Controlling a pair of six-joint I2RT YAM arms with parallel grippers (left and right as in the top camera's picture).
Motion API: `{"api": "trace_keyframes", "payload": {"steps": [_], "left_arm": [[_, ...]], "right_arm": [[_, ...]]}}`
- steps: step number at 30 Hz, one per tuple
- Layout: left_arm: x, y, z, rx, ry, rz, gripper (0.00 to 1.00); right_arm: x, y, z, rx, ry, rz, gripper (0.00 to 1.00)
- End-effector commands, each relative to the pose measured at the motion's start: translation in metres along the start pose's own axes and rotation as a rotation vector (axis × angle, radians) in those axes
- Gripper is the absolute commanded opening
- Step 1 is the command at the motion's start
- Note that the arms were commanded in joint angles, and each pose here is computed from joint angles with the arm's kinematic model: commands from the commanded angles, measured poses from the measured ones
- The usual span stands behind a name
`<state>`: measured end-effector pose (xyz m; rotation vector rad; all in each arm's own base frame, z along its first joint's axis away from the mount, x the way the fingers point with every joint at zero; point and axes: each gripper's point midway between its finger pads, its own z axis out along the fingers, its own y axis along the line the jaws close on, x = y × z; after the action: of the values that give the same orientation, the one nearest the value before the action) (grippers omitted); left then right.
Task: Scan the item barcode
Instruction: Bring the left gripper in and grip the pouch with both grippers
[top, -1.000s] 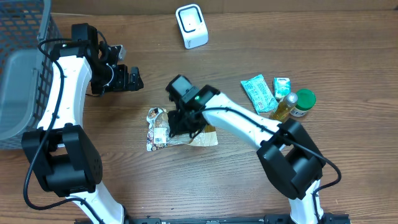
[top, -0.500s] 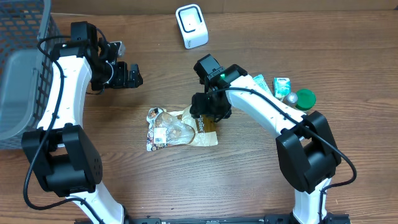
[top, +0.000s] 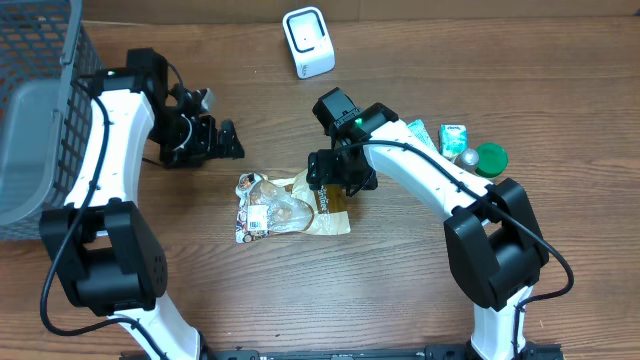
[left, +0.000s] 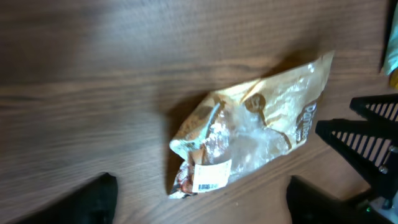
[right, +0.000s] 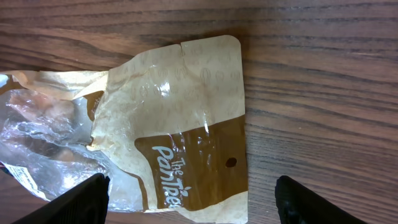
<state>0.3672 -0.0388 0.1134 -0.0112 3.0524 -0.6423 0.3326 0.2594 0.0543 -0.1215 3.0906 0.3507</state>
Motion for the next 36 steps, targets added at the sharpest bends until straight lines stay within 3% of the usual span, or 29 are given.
{"api": "trace_keyframes", "payload": {"steps": [1,6,15,22,36], "left_arm": [[0.017,-0.004,0.014,0.023,0.054,0.003,0.67],[0.037,0.0,0.036,0.026,0.12,-0.038,0.58],[0.051,-0.004,0.071,0.022,0.145,-0.004,0.59],[0.049,0.01,0.079,-0.212,0.14,-0.027,0.59],[0.049,-0.002,0.089,-0.305,0.121,-0.038,0.59]], "right_arm": [[-0.003,0.0,-0.014,-0.007,-0.033,-0.019,0.83],[-0.005,0.001,-0.014,-0.011,-0.04,-0.021,0.84],[-0.006,0.002,-0.014,-0.015,-0.042,-0.022,0.86],[-0.004,0.001,-0.01,-0.013,-0.037,-0.021,0.86],[-0.003,0.001,0.007,-0.044,-0.044,-0.05,0.86]]}}
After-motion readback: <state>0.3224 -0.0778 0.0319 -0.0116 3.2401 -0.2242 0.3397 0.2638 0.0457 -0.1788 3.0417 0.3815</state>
